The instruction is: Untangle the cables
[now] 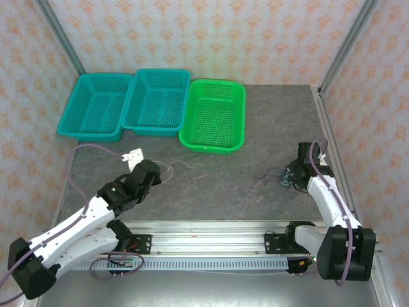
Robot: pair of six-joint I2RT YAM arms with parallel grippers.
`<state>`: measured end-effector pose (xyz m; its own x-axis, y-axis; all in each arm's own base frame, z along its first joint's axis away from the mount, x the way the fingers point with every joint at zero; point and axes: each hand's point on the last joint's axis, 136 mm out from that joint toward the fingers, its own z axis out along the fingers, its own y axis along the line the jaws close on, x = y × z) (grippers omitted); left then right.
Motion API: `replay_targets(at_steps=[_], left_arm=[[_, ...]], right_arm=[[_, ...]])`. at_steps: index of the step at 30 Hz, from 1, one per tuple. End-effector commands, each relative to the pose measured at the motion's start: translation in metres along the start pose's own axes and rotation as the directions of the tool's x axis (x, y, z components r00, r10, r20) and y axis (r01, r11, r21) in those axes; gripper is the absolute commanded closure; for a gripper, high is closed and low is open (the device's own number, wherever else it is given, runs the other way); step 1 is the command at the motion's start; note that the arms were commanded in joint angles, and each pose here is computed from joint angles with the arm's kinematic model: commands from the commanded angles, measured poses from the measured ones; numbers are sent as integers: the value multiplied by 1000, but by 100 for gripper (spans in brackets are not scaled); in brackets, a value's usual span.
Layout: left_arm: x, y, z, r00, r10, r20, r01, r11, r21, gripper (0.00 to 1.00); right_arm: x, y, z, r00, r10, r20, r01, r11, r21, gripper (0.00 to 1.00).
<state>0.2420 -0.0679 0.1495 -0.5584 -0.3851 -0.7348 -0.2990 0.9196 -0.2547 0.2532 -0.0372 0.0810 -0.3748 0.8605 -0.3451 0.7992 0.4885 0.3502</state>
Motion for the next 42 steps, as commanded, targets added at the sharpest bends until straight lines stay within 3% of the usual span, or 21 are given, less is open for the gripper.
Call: replay_targets(at_steps=[1,3,7,11,17,22,25,29,34,38,39,42], left_arm=[[-1,24,-8,1000,13,-16,-14,996,-85,100],[0,-4,-10,997,49,-59,-46,998,52,100],[-14,-60,-30,994,62,-91,-31,953,303,100],[-68,-102,-68,999,31,-17,-21,903,430,100],[-152,-159,-111,996,45,82,-80,862,500,100],[-220,-207,-122,968,64,243,-179,851,493,100],[-251,-226,-98,948,92,305,-211,900,382,100],[-269,-252,-38,941,134,312,-226,932,282,100],[-249,-287,60,963,197,186,-247,921,302,100],[-221,-295,121,966,239,97,-257,927,274,100],[-215,-292,131,970,234,72,-244,933,263,93],[-201,-290,146,981,190,-29,-172,933,315,50]], right_arm=[[2,4,6,1000,-4,-13,4,1000,-23,91],[13,16,10,997,-26,-71,19,995,-96,92],[31,26,12,985,-74,-159,47,985,-168,82],[38,24,8,979,-86,-184,50,981,-188,66],[40,34,-7,978,-89,-187,39,965,-258,56],[35,40,-21,982,-83,-168,31,955,-294,53],[33,44,-29,983,-86,-160,32,950,-312,51],[32,47,-40,983,-91,-159,33,941,-336,50],[33,44,-50,985,-91,-149,34,937,-348,48],[36,38,-51,984,-86,-155,29,941,-336,47],[36,38,-52,984,-86,-157,28,941,-336,47],[37,35,-53,984,-84,-158,28,944,-330,46]])
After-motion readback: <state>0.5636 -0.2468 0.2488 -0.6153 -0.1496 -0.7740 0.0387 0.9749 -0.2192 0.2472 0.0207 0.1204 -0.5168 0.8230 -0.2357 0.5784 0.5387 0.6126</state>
